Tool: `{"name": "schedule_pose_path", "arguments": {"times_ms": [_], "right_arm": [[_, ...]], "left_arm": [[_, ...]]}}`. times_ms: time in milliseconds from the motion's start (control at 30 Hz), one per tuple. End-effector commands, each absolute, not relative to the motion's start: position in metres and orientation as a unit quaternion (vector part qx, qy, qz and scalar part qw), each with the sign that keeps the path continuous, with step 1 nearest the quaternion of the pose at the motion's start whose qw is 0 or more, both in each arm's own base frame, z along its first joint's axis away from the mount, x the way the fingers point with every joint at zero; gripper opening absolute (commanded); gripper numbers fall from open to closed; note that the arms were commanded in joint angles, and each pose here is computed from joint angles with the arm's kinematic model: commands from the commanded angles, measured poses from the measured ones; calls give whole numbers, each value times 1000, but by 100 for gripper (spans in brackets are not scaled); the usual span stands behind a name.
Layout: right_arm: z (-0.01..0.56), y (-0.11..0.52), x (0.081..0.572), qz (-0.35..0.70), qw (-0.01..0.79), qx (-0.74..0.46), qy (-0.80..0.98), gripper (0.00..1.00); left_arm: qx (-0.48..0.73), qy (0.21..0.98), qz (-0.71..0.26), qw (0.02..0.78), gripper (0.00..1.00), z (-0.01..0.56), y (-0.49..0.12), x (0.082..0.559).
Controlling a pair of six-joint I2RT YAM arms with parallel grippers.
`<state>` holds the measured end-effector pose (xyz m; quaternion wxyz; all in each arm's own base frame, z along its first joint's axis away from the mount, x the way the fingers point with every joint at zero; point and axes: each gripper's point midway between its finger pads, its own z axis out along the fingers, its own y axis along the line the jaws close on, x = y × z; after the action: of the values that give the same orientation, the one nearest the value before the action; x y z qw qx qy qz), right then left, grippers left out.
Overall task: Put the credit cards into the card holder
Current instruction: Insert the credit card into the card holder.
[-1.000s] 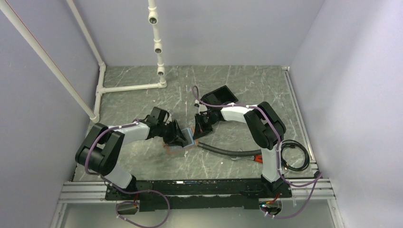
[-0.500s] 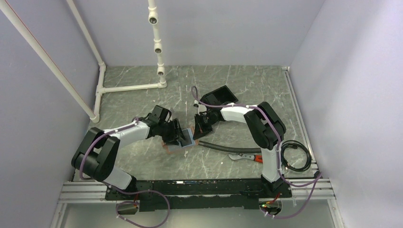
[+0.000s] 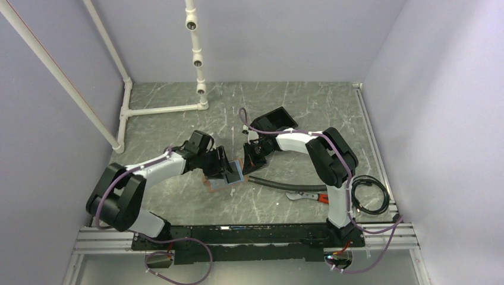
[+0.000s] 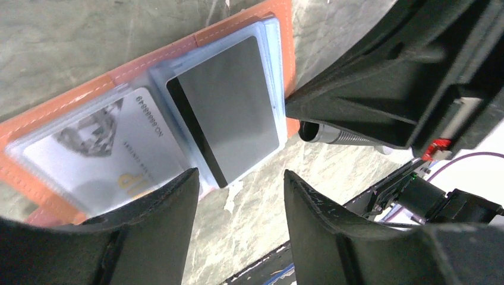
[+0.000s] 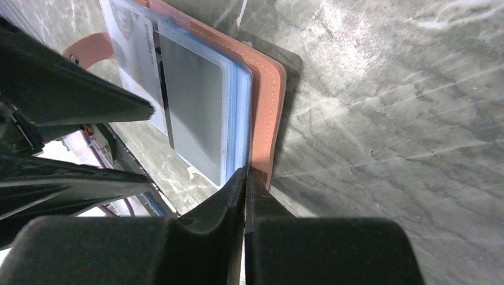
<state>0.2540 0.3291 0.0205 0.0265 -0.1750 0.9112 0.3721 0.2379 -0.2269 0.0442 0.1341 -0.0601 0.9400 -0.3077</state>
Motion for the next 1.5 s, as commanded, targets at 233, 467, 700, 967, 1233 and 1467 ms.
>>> {"name": "schedule_pose_path", "arguments": {"times_ms": [233,467,700,967,1233,1467], "right_arm": [[50,327,269,357,76,-196,910,20],[57,334,267,379,73,-193,902,23],[64,337,265,393,76,-190,896,28],[70,346,262,424,67,-189,883,35],[67,352,261,439,57,-188,877,38],[55,351,257,430,48,-189,881,41]], "left_arm": [[-71,936,-301,166,47,76,-216,237],[-63,936,-312,149,13,57,-228,247],[-66,942,-300,139,6,41,-226,246],[-78,947,-285,123,4,20,-218,241],[-85,950,-278,111,4,7,-213,233],[-86,950,-281,109,3,6,-213,231]]}}
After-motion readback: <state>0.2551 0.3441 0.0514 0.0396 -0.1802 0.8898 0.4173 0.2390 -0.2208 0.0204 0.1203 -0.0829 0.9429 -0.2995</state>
